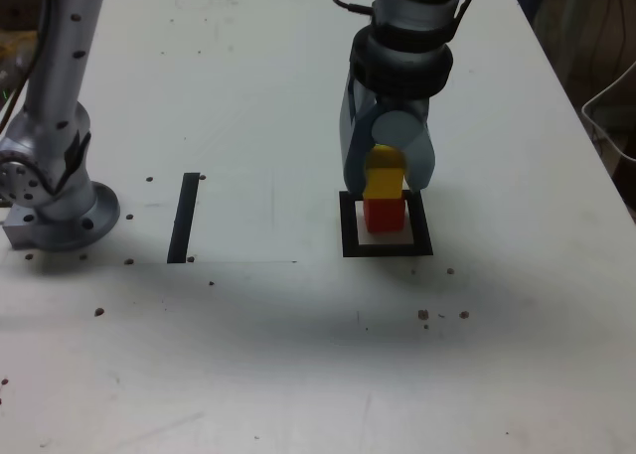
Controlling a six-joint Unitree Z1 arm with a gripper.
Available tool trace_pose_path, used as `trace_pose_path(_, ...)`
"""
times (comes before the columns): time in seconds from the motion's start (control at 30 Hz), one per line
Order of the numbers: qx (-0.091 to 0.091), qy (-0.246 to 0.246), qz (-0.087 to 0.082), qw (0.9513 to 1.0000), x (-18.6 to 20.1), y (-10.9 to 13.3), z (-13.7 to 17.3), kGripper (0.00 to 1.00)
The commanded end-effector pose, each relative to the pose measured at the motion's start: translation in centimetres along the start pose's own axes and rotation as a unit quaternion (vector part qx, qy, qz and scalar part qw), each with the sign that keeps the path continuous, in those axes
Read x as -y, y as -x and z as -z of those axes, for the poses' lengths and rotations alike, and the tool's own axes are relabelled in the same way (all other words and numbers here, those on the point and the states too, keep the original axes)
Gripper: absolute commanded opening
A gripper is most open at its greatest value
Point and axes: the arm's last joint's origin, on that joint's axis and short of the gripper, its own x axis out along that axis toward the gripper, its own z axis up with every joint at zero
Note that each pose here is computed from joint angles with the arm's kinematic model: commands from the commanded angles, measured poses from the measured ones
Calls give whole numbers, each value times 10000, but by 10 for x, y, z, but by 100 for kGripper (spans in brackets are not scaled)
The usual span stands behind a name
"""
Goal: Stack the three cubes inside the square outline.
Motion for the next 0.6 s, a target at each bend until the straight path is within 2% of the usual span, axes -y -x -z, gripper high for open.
trace_pose_path(0.0, -5, -1, 3, 10000, -1, -1, 0, 46)
trace_pose_path(0.1, 30, -34, 6, 10000, 0, -2, -2, 55)
trace_pose_path(0.2, 61, -79, 9, 9999, 0, -4, -3, 74)
trace_pose_path(0.33, -33, -90, -12, 10000, -1, -8, 0, 95)
trace_pose_path(0.47, -86, -87, -29, 9999, -1, -10, 1, 99)
trace_pose_path(0.57, -14, -92, -49, 9999, -2, -7, 1, 99)
